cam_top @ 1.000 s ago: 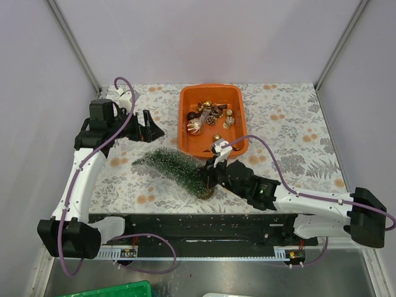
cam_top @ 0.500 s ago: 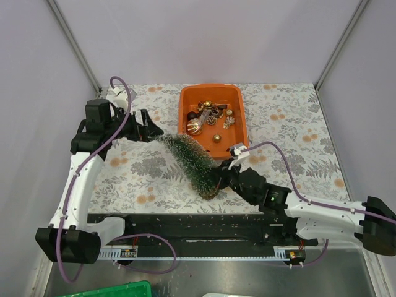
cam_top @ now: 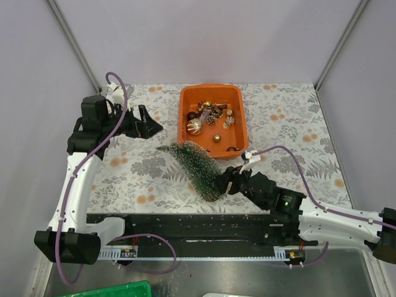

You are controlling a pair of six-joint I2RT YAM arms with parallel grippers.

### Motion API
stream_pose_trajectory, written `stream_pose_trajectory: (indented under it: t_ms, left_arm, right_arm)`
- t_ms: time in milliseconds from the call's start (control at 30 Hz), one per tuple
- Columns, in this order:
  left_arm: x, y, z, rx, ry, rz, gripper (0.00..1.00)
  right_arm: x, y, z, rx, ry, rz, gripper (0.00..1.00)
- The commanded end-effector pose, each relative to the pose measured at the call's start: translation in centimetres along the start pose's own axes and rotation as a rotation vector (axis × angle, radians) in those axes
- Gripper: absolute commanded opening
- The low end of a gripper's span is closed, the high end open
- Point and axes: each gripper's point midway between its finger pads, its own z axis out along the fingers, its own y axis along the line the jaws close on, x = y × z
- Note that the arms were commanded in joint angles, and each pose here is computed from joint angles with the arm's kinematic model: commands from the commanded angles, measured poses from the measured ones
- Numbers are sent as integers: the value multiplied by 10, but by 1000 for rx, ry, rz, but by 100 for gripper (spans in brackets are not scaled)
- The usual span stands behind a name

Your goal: Decorate the small christmas tree

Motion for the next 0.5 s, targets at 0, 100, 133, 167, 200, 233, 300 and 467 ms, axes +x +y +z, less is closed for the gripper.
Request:
stream_pose_trajectory:
  t_ms: [0, 100, 133, 167, 200, 233, 300, 467]
  left_arm:
    - [-16, -2, -4, -8, -46, 35, 99]
    - [-13, 8, 3, -38, -37, 33, 99]
    - [-13, 12, 4, -50, -38, 34, 99]
    - [-13, 15, 6, -59, -38, 35, 99]
    - [-13, 19, 8, -73, -39, 34, 99]
    - [-13, 21, 9, -79, -43, 36, 99]
    - [-14, 24, 12, -85, -45, 34, 99]
    - [-14, 31, 23, -92, -36, 24, 99]
  right_arm:
    - [-24, 7, -19, -4, -24, 2, 70]
    - [-54, 4, -37, 21, -95, 13, 72]
    - [-64, 4, -43, 25, -118, 7, 72]
    - [-77, 5, -49, 28, -148, 5, 73]
    - [-85, 4, -53, 32, -171, -4, 74]
    - [-94, 6, -57, 35, -188, -14, 76]
    - [-106, 4, -60, 69, -205, -46, 78]
    - [-135, 4, -58, 164, -250, -118, 84]
